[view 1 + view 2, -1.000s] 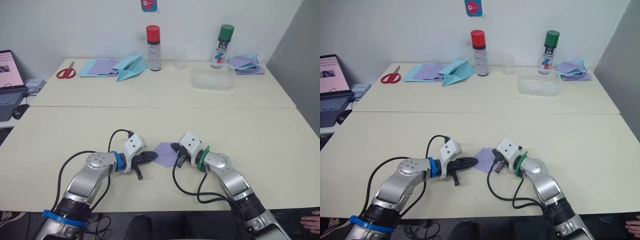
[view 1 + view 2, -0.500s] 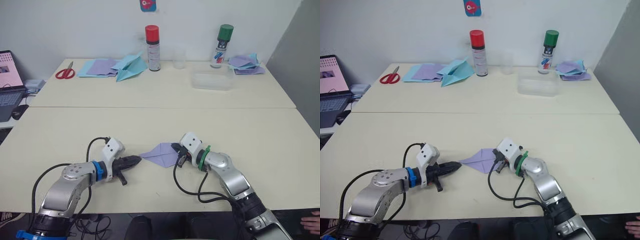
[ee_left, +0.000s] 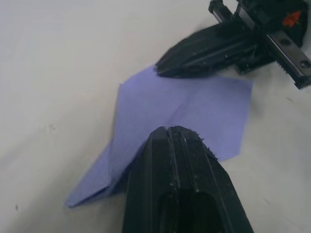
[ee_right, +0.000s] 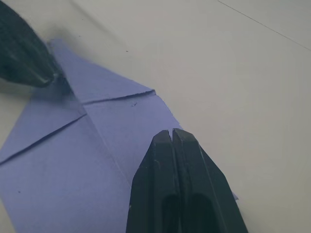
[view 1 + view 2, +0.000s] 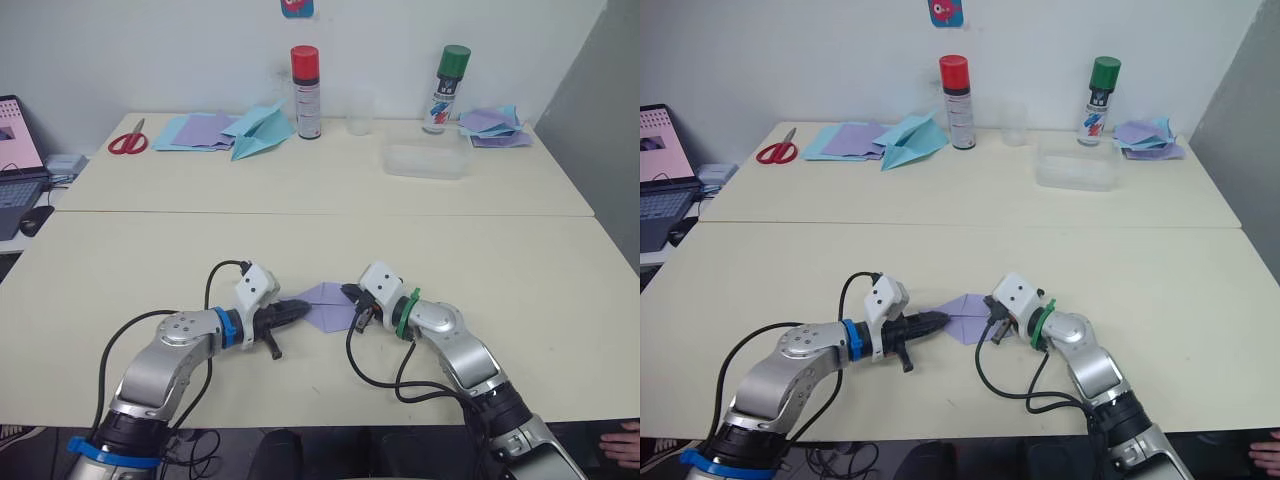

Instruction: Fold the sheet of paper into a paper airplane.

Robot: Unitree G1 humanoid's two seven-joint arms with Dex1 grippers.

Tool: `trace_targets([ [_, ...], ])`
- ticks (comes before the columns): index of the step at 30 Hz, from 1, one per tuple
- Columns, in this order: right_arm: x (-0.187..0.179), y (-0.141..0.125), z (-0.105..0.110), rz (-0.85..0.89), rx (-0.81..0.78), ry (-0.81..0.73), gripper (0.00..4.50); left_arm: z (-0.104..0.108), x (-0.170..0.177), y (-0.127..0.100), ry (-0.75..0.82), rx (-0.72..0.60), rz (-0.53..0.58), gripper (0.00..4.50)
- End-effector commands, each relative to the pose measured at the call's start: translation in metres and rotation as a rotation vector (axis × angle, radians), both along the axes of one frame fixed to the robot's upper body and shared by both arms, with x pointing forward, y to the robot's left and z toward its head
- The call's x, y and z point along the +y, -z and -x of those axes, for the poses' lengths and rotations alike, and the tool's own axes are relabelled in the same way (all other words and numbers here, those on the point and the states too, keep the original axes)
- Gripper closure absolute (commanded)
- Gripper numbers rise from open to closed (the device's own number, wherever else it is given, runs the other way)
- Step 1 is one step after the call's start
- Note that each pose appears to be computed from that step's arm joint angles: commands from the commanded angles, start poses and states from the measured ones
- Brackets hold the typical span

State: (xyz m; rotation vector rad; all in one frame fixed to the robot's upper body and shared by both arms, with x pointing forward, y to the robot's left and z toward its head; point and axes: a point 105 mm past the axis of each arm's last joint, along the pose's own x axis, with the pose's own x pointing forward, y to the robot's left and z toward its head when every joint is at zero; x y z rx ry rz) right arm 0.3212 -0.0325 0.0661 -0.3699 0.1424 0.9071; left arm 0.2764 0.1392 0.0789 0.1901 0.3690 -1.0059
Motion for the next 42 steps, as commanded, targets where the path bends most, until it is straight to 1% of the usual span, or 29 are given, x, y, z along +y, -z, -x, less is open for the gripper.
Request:
trace_targets([
  [1,-0.009,0.018,0.001,0.048,0.057,0.017,4.42,0.015,-0.004,-0.016,0.091,-0.004,0.008,4.5],
  [2,-0.009,0.018,0.001,0.048,0.057,0.016,4.42,0.013,-0.005,-0.022,0.083,-0.023,0.024,4.5],
  [3,-0.009,0.018,0.001,0.049,0.055,0.014,4.42,0.004,-0.004,-0.028,0.045,-0.056,0.044,4.5],
  [4,-0.009,0.018,0.001,0.05,0.055,0.011,4.42,-0.006,-0.001,-0.031,0.001,-0.092,0.041,4.5],
  [6,-0.008,0.018,0.001,0.049,0.056,0.003,4.42,-0.024,0.006,-0.029,-0.082,-0.146,0.01,4.5],
  [8,-0.007,0.018,0.002,0.047,0.057,-0.008,4.42,-0.032,0.006,-0.021,-0.101,-0.152,-0.013,4.5],
  [10,-0.006,0.017,0.003,0.039,0.057,-0.021,4.42,-0.03,-0.002,0.0,-0.068,-0.105,-0.048,4.5],
  [12,-0.005,0.015,0.004,0.03,0.053,-0.032,4.42,-0.022,-0.006,0.023,-0.024,-0.051,-0.102,4.5],
  [13,-0.005,0.013,0.004,0.02,0.05,-0.033,4.42,-0.018,-0.007,0.031,-0.005,-0.034,-0.117,4.5],
  [15,-0.006,0.009,0.003,0.008,0.044,-0.036,4.42,-0.015,-0.006,0.039,0.004,-0.019,-0.128,4.5],
  [18,-0.007,0.004,0.002,-0.009,0.036,-0.037,4.42,-0.015,-0.004,0.045,-0.01,-0.008,-0.133,4.5],
  [20,-0.007,-0.001,0.004,0.001,0.009,-0.05,4.42,-0.016,-0.001,0.05,-0.008,-0.008,-0.155,4.5],
  [22,-0.014,-0.014,0.01,-0.01,-0.007,-0.116,4.08,-0.017,-0.001,0.053,-0.004,-0.002,-0.161,4.5],
  [23,-0.021,-0.02,0.013,0.012,-0.031,-0.152,3.86,-0.016,-0.001,0.054,0.001,0.001,-0.161,4.5],
  [24,-0.032,-0.026,0.013,0.058,-0.078,-0.18,3.54,-0.016,-0.001,0.056,0.008,0.003,-0.165,4.5],
  [26,-0.048,-0.03,0.014,0.174,-0.161,-0.231,2.77,-0.016,-0.001,0.056,0.017,0.006,-0.166,4.5],
  [27,-0.055,-0.03,0.014,0.226,-0.193,-0.255,2.49,-0.016,0.0,0.057,0.019,0.007,-0.166,4.5],
  [29,-0.067,-0.028,0.018,0.335,-0.259,-0.321,1.68,-0.016,0.0,0.056,0.023,0.008,-0.165,4.5],
  [32,-0.077,-0.023,0.026,0.452,-0.329,-0.423,0.64,-0.016,0.0,0.056,0.026,0.009,-0.163,4.5],
  [33,-0.077,-0.021,0.029,0.472,-0.349,-0.453,0.22,-0.016,0.0,0.056,0.026,0.009,-0.163,4.5],
  [34,-0.075,-0.02,0.031,0.486,-0.37,-0.481,0.02,-0.016,0.001,0.056,0.025,0.008,-0.164,4.5],
  [39,-0.06,-0.015,0.041,0.469,-0.406,-0.564,0.02,-0.016,0.0,0.056,0.022,0.007,-0.161,4.5],
  [42,-0.049,-0.008,0.039,0.458,-0.411,-0.567,0.02,-0.016,0.0,0.055,0.021,0.006,-0.16,4.5],
])
